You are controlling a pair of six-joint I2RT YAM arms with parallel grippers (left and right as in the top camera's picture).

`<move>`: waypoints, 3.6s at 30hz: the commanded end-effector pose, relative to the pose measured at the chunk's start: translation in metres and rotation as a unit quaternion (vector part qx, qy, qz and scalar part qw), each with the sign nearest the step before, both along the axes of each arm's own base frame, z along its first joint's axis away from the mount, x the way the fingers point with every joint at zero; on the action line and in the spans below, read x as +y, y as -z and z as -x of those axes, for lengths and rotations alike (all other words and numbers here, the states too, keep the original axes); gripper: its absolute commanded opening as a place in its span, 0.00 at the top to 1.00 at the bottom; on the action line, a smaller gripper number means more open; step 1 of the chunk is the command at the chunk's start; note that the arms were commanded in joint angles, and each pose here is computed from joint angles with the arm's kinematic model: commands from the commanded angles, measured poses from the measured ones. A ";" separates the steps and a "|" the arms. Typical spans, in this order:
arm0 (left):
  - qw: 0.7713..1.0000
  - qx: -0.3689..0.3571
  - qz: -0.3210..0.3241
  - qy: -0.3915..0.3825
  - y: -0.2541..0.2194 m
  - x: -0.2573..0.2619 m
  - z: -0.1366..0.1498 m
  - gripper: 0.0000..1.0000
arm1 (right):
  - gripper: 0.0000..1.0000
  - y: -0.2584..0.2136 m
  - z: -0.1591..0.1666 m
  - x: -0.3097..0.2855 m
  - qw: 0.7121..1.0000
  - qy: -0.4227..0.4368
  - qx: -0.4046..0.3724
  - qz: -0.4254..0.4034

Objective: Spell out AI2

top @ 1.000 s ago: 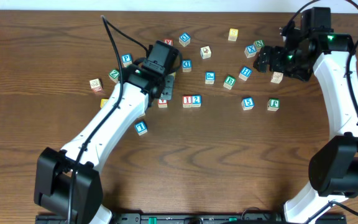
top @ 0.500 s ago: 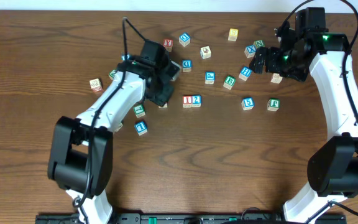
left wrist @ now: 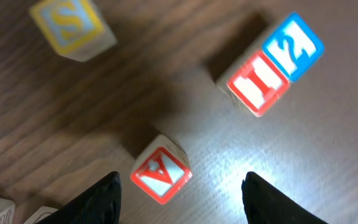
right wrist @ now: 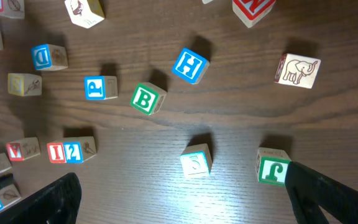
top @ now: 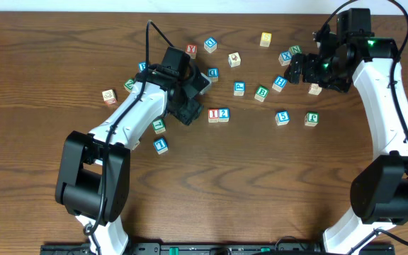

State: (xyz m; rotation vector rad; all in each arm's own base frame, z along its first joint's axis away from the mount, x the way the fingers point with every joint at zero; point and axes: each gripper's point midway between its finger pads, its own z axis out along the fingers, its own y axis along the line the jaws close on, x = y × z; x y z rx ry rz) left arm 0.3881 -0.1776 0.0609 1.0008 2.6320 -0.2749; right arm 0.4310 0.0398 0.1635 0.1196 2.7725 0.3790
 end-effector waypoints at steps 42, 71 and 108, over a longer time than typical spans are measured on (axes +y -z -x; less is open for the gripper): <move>0.933 0.087 -0.006 -0.348 0.048 0.016 -0.003 0.56 | 0.01 -0.012 0.000 0.003 1.000 -0.006 -0.014 0.000; 0.990 0.005 -0.107 0.093 0.050 0.015 0.003 0.61 | 0.01 -0.012 0.000 0.003 1.000 -0.006 -0.014 0.000; 0.980 -0.120 0.029 -0.157 -0.068 0.027 -0.050 0.02 | 0.01 -0.012 0.000 0.004 1.000 -0.007 -0.014 0.000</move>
